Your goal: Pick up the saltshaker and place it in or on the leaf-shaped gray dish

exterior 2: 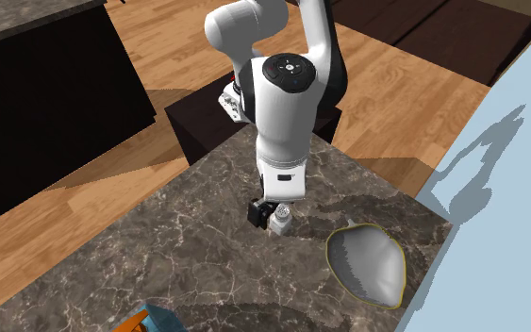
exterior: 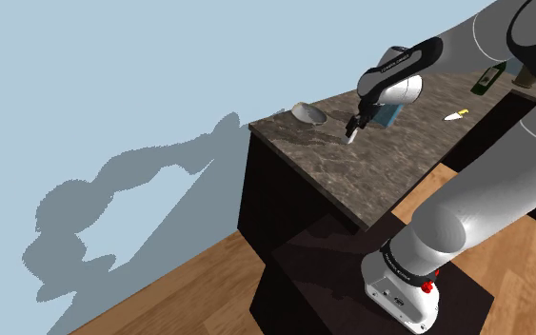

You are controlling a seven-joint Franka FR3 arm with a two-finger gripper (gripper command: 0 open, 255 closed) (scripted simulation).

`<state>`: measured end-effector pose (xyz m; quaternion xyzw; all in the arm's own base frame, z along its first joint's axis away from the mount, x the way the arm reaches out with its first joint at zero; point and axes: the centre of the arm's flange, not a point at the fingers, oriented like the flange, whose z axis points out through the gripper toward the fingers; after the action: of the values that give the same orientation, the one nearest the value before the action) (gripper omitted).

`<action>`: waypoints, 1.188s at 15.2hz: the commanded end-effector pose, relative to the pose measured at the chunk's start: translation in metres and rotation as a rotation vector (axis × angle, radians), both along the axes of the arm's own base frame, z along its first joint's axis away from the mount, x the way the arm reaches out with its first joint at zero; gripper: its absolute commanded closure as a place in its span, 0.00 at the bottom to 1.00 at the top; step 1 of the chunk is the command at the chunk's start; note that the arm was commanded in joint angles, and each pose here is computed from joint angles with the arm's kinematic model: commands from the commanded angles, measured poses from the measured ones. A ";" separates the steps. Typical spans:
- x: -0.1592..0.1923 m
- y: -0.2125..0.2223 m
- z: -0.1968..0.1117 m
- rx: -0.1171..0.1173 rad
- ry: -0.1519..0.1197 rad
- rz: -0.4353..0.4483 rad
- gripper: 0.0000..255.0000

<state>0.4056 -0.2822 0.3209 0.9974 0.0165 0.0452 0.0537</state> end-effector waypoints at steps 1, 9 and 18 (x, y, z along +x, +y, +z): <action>0.000 0.000 -0.001 0.000 0.000 0.000 0.00; 0.000 0.000 -0.001 0.000 0.000 0.000 1.00; 0.000 0.000 0.015 0.000 0.000 0.000 1.00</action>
<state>0.4057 -0.2820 0.3319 0.9974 0.0165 0.0455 0.0538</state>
